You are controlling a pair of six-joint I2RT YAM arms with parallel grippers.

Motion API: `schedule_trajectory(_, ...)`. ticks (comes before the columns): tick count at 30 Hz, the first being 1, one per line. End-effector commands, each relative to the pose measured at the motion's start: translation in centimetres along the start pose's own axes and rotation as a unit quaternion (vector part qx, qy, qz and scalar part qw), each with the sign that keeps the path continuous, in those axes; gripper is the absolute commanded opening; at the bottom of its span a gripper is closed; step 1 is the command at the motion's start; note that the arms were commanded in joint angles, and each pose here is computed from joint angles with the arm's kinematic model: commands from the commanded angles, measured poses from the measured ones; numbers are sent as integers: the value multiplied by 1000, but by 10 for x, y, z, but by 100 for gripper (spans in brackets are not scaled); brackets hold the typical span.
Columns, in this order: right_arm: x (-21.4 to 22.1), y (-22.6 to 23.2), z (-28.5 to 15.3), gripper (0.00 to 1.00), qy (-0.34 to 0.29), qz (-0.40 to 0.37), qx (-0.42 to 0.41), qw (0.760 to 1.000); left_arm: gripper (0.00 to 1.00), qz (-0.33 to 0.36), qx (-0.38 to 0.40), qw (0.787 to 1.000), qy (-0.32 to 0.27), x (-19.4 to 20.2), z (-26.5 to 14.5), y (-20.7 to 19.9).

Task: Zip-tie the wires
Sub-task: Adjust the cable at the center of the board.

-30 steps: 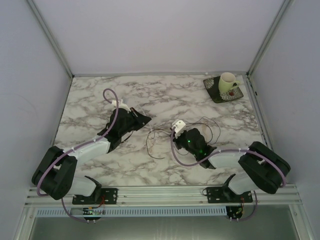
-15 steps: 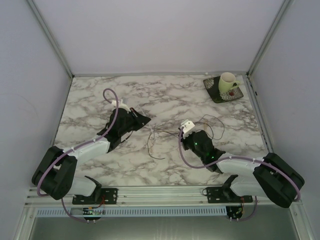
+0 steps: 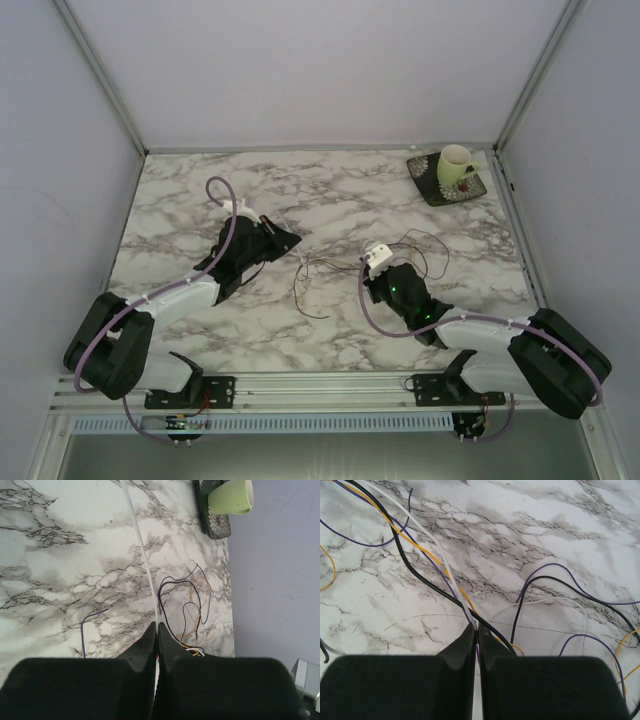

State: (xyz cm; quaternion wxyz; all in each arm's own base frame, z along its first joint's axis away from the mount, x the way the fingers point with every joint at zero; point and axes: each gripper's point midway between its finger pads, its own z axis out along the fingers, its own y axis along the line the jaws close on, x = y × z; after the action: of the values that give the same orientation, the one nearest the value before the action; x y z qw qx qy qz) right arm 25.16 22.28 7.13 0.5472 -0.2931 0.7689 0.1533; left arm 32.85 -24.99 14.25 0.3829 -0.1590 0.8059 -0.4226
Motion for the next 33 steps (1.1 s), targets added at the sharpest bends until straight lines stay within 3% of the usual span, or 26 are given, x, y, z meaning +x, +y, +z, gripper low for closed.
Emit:
schedule_trajectory(1, -13, 3, 5, 0, -18, 10, -9, 1000, 0, 4, 14, 1000, -4, -8, 0, -12)
schedule_trajectory(13, -24, 27, 25, 0, -20, 13, -48, 999, 0, 3, 23, 1000, -2, -6, -1, -15)
schedule_trajectory(17, -22, 23, 15, 14, -20, 11, -43, 999, 0, 15, 22, 1000, -5, -10, -3, -18)
schedule_trajectory(20, -26, 27, 8, 35, -21, 4, -60, 998, 0, 23, 23, 999, -7, -12, -4, -20)
schedule_trajectory(22, -28, 32, 3, 43, -13, -3, -78, 997, 0, 26, 23, 999, -7, -13, -5, -21)
schedule_trajectory(28, -31, 29, -16, 48, -6, 4, -76, 997, 0, 25, 22, 999, -8, -13, -3, -21)
schedule_trajectory(33, -60, 16, -37, 53, -57, 14, -52, 997, 0, 28, 19, 999, -7, -14, -3, -20)
